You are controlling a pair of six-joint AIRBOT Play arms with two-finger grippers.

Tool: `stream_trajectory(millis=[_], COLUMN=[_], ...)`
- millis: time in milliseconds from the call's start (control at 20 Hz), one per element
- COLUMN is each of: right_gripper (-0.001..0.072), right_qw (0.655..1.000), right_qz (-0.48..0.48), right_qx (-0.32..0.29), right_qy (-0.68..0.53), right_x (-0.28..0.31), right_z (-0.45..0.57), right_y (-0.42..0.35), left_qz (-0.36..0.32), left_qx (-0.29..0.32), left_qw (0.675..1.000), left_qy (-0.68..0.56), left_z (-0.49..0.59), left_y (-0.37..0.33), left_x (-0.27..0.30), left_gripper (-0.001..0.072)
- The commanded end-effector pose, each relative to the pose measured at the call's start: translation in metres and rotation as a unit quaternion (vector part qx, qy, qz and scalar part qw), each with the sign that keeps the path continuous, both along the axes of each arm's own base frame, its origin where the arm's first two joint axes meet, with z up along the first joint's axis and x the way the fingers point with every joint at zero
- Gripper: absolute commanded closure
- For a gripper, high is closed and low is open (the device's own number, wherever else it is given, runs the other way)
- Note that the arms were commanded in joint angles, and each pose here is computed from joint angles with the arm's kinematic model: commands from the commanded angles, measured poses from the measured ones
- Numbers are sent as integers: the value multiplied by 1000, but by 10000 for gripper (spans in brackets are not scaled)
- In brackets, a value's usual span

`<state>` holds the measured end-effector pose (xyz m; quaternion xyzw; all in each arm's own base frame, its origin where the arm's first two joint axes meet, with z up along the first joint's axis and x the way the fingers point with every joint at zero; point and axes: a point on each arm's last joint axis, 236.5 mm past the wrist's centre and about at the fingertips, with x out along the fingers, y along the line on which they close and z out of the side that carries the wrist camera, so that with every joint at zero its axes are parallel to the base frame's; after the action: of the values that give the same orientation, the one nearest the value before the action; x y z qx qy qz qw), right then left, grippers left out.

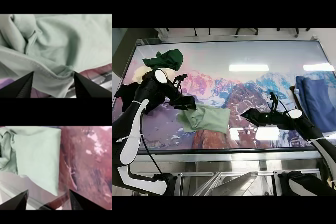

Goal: Fold the shirts.

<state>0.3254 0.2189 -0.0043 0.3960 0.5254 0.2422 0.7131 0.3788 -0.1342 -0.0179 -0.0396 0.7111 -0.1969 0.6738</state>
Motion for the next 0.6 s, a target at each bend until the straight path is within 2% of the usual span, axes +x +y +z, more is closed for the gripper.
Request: stream_trajectory(millis=[0, 50, 100, 150, 250, 350, 550], right_gripper=[132, 132, 132, 132, 132, 132, 140], right_qw=[1000, 1000, 1000, 1000, 1000, 1000, 1000], right_qz=[-5, -5, -5, -5, -5, -5, 5], right_qx=[3, 2, 2, 2, 2, 2, 7], right_qy=[-9, -10, -10, -10, -10, -9, -3], right_x=[4, 4, 4, 4, 4, 4, -1], right_z=[2, 2, 2, 2, 2, 2, 2], right_y=[0, 0, 0, 0, 0, 0, 3], left_qz=[-5, -9, -13, -25, -49, -61, -15], left_qx=[22, 21, 20, 21, 34, 73, 92], left_qw=[1000, 999, 999, 999, 998, 995, 996], left_qy=[-13, -25, -30, -27, -5, 26, -10], left_z=[3, 1, -1, -4, -12, -14, 17], left_y=[9, 4, -1, -5, -3, 19, 64], left_x=[4, 9, 9, 5, -10, -26, -18], left_gripper=[309, 431, 611, 691, 692, 692, 692])
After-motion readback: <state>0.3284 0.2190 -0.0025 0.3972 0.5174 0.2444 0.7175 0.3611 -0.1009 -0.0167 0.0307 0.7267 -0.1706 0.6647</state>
